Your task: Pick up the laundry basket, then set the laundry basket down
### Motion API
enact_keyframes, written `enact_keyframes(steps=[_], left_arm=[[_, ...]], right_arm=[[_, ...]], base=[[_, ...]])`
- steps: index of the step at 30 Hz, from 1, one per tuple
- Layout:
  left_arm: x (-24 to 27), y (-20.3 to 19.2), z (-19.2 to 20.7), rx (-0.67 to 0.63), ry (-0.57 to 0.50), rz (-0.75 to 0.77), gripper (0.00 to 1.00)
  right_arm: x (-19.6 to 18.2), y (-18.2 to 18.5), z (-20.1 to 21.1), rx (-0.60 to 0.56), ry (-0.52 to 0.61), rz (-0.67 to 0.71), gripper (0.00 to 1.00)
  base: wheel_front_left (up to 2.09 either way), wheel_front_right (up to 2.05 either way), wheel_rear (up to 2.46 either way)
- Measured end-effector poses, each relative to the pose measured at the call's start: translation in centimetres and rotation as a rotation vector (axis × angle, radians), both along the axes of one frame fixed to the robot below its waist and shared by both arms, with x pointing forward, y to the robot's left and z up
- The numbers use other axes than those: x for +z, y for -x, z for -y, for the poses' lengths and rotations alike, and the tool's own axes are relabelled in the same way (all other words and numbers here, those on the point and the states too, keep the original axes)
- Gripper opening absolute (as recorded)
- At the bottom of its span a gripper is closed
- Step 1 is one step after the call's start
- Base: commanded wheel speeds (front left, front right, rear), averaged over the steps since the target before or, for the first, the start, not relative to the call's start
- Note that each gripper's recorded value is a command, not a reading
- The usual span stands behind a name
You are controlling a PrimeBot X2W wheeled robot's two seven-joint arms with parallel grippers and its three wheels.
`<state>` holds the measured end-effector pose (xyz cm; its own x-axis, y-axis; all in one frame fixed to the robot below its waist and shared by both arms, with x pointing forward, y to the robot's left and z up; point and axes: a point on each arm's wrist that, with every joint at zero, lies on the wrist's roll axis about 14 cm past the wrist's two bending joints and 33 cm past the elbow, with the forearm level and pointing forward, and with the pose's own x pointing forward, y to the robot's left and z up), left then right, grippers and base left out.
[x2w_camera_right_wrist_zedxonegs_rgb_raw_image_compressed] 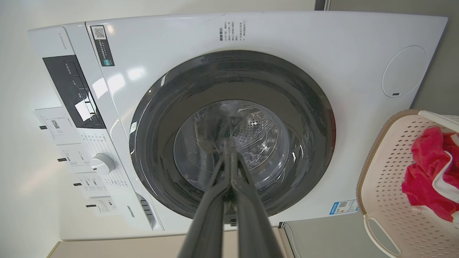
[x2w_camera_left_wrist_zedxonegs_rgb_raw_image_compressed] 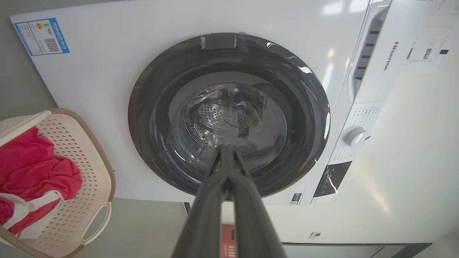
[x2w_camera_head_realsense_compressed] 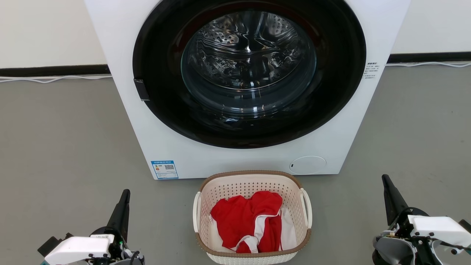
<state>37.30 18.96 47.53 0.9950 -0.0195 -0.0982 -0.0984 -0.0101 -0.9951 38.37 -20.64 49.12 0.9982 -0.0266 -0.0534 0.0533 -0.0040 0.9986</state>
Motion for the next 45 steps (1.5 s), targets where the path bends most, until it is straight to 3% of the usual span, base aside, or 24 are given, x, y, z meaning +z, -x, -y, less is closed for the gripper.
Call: enact_keyframes(steps=[5, 6, 10, 19, 31, 45], left_arm=[[-0.5, 0.2, 0.0, 0.002, 0.003, -0.015, 0.00], [-1.2, 0.5, 0.1, 0.003, 0.007, -0.036, 1.00], [-3.4, 1.9, 0.3, 0.005, 0.014, -0.107, 1.00], [-3.4, 1.9, 0.6, 0.008, 0.007, -0.106, 1.00], [-3.6, 1.8, 0.9, -0.001, -0.080, -0.112, 1.00], [-3.7, 1.7, 1.5, -0.034, -0.253, -0.127, 1.00]], right_arm=[[-0.4, 0.1, -0.1, 0.001, -0.002, -0.014, 0.00], [-1.1, 0.4, -0.1, 0.001, -0.005, -0.033, 1.00], [-3.3, 1.7, -0.3, -0.002, -0.015, -0.100, 1.00], [-3.4, 1.8, -0.2, -0.012, 0.002, -0.103, 1.00], [-3.1, 1.8, 0.1, -0.019, 0.146, -0.105, 1.00], [-2.6, 1.9, 0.7, -0.020, 0.386, -0.105, 1.00]], base=[[0.00, 0.00, 0.00], [0.00, 0.00, 0.00], [0.00, 0.00, 0.00], [0.00, 0.00, 0.00], [0.00, 0.00, 0.00], [0.00, 0.00, 0.00]])
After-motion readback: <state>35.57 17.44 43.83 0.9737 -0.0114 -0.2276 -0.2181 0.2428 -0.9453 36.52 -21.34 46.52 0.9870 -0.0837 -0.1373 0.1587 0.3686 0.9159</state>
